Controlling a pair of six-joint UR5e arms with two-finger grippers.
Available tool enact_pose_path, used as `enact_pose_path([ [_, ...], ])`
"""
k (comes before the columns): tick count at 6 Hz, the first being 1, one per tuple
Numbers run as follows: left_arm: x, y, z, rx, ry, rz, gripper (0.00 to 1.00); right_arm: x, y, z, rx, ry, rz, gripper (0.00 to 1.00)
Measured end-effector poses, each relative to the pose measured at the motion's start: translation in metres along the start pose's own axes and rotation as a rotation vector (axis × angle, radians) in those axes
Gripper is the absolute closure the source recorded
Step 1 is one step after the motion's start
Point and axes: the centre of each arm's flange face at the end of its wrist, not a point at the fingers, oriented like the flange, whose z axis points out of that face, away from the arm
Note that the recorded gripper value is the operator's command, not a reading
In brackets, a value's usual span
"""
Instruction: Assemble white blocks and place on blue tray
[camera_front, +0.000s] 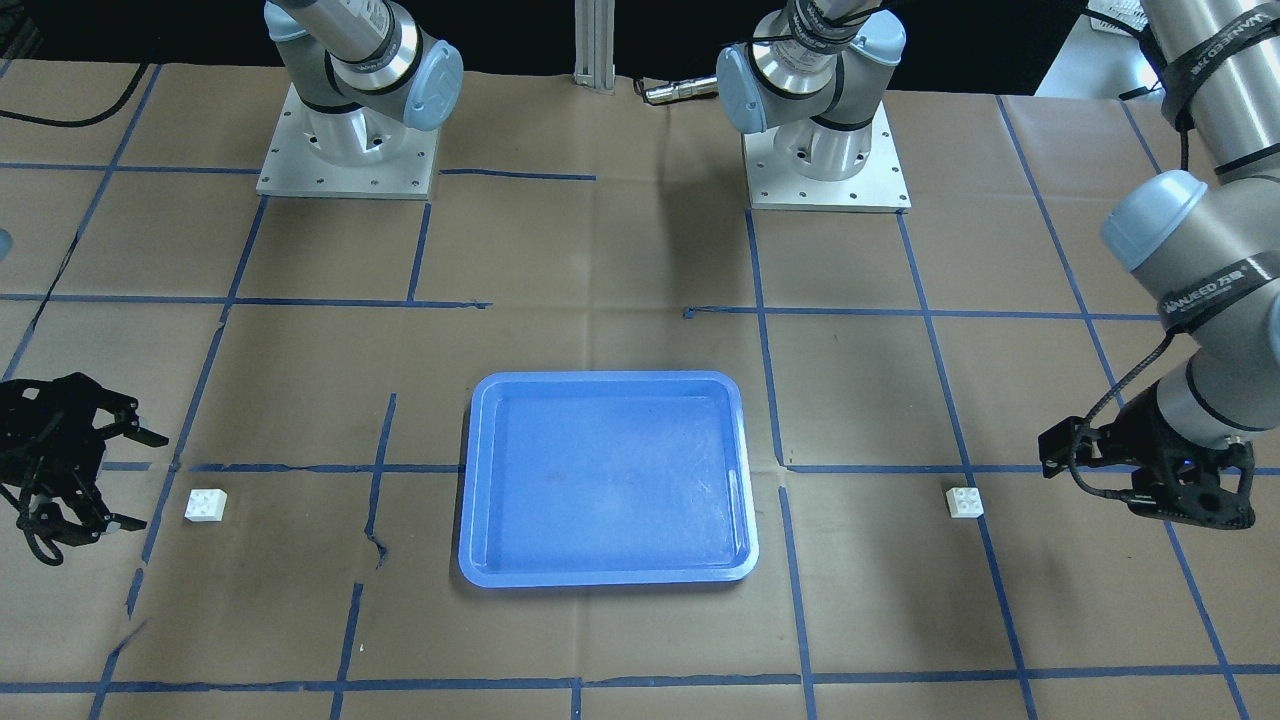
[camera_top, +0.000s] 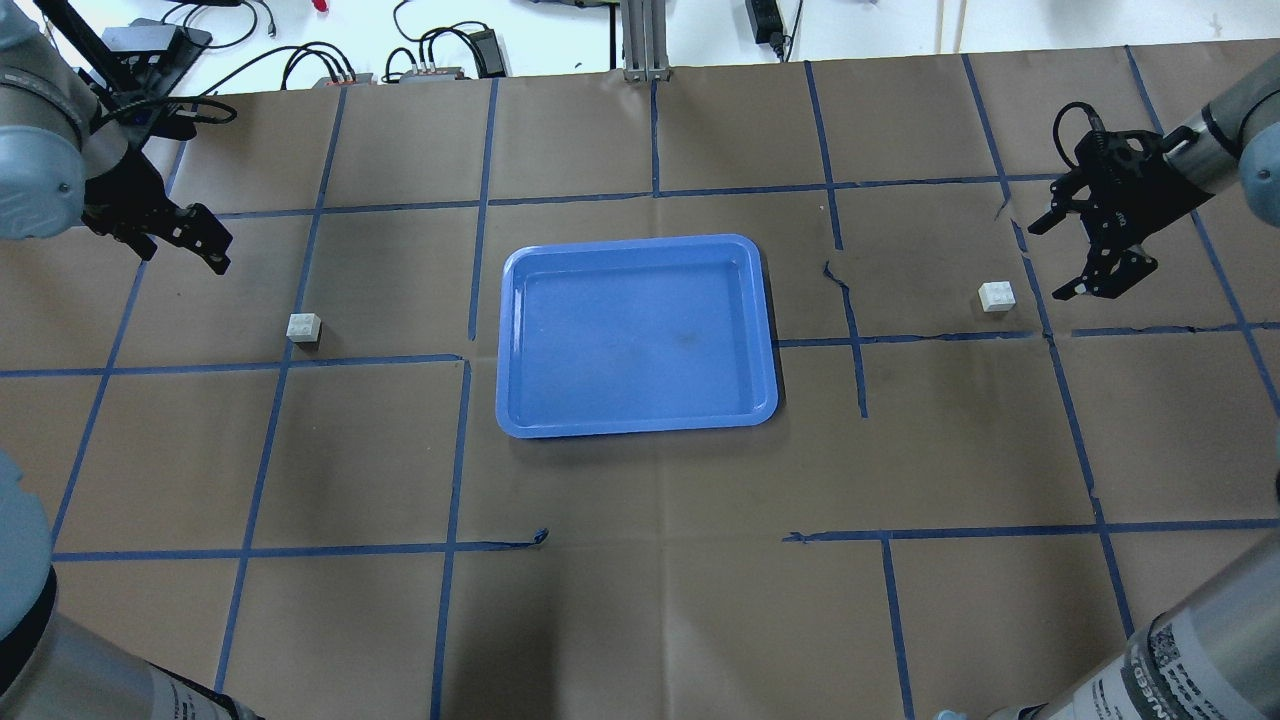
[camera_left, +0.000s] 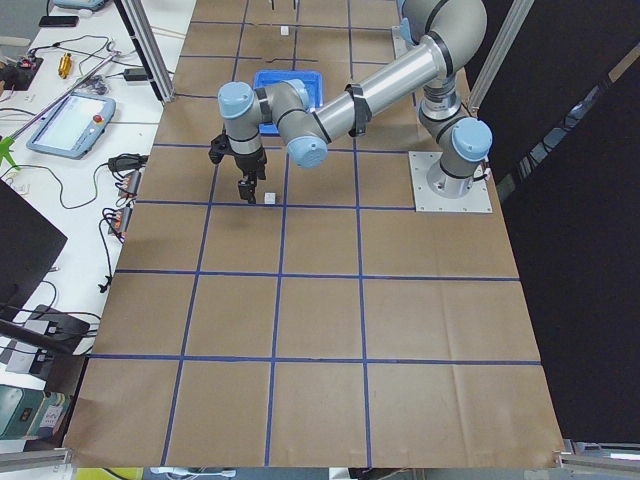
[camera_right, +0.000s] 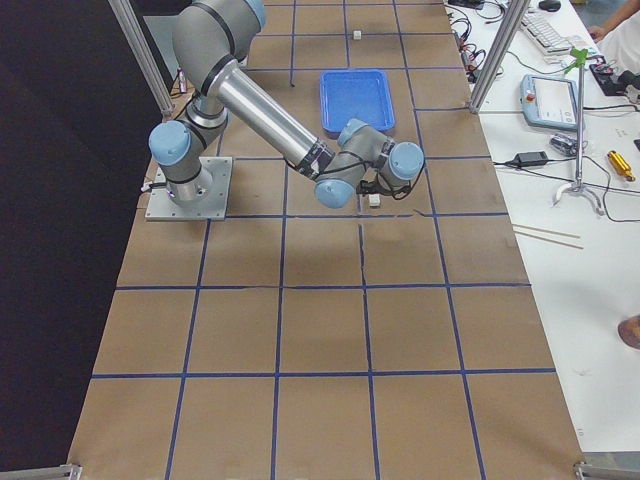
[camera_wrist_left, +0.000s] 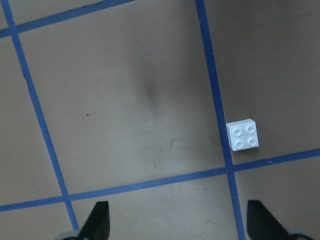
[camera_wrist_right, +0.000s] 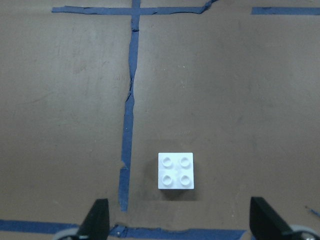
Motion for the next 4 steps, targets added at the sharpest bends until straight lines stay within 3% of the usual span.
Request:
enact_pose_path([
  [2,0.013,0.005,0.035,0.014,0.009,-0.047,0.05,-0.004,0.007,0.032,0.029,0.009,0.003,0.0],
  [4,0.025,-0.001,0.054,0.013,0.039,-0.1,0.05,0.001,0.017,0.045,0.003,0.039,-0.021,0.0],
])
